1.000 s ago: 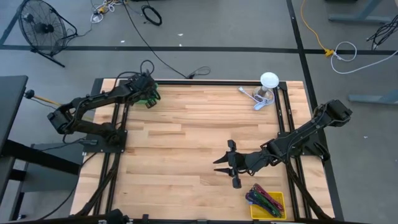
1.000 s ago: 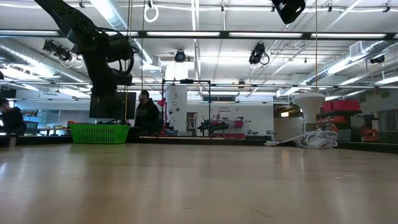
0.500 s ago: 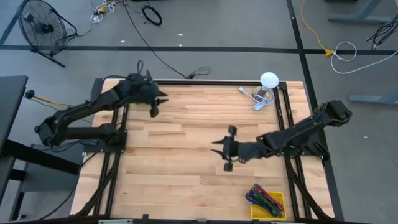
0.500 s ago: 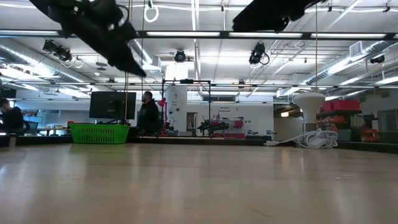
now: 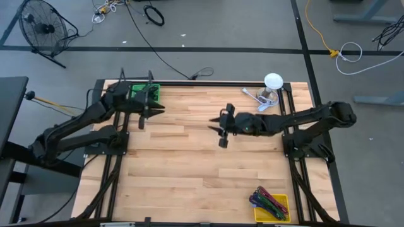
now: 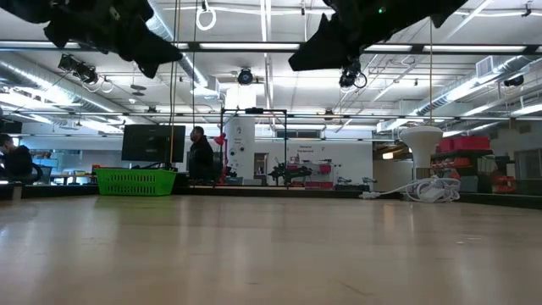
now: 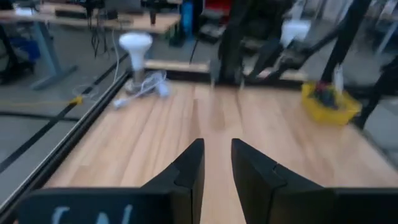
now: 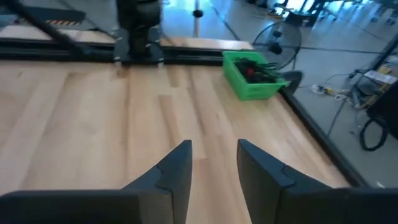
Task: Pick & Place USB Port
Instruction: Return to Home Position
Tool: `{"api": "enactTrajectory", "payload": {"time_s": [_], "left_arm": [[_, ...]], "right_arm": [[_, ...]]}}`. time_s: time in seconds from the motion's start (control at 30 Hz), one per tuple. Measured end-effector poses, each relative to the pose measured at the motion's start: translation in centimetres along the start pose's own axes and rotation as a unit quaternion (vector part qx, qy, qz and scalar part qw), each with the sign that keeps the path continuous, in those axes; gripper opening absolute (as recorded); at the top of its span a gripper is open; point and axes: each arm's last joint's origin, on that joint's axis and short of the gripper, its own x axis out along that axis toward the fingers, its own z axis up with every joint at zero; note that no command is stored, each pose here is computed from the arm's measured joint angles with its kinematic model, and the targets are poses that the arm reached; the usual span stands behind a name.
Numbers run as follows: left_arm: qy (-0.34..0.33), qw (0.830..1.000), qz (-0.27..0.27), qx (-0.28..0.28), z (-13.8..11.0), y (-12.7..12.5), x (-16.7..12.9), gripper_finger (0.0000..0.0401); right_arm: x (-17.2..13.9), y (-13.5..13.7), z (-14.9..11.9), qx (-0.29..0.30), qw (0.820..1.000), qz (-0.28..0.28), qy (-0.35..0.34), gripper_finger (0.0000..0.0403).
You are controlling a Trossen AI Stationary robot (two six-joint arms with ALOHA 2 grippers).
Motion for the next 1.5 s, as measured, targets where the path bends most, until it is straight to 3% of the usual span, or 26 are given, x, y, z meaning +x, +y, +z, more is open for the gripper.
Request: {"api": "enactTrajectory", "payload": {"time_s": [0.17, 0.33, 0.57, 0.67, 0.83, 0.97, 1.13, 1.3, 1.5], "left_arm": [[-0.045, 0.999, -0.024, -0.009, -1.1, -1.5, -0.7, 0.0070], [-0.048, 0.998, -0.021, -0.042, -4.3, -3.0, -0.9, 0.0051], [-0.144, 0.987, -0.047, -0.054, -6.9, -4.8, -1.3, 0.0017], [-0.156, 0.985, -0.033, -0.068, -7.6, -5.3, -1.4, 0.0005], [-0.140, 0.983, 0.037, -0.117, -9.0, -5.9, -0.8, 0.0004], [-0.130, 0.986, 0.054, -0.093, -9.8, -6.8, -0.6, 0.0004], [-0.079, 0.989, 0.115, -0.049, -10.8, -7.2, -0.4, 0.0005], [-0.033, 0.997, 0.068, -0.014, -11.7, -7.9, -0.3, 0.0006], [-0.038, 0.998, 0.044, -0.007, -12.2, -8.1, -0.1, 0.0007]], "right_arm": [[0.6, -2.8, 0.3, 0.020, 0.999, -0.034, -0.021, 0.0127], [1.0, -4.8, 0.0, 0.041, 0.998, -0.040, -0.024, 0.0127], [-0.2, -6.6, -3.4, 0.091, 0.990, -0.065, -0.086, 0.0127], [-1.8, -6.5, -5.5, 0.111, 0.986, -0.052, -0.111, 0.0127], [-5.3, -6.3, -7.9, 0.145, 0.975, -0.050, -0.160, 0.0127], [-7.4, -6.3, -9.7, 0.158, 0.969, -0.064, -0.180, 0.0127], [-8.4, -5.8, -11.8, 0.178, 0.965, -0.029, -0.189, 0.0127], [-8.8, -5.4, -13.4, 0.184, 0.965, -0.011, -0.188, 0.0127], [-9.1, -5.1, -15.0, 0.186, 0.966, 0.012, -0.180, 0.0127]]}}
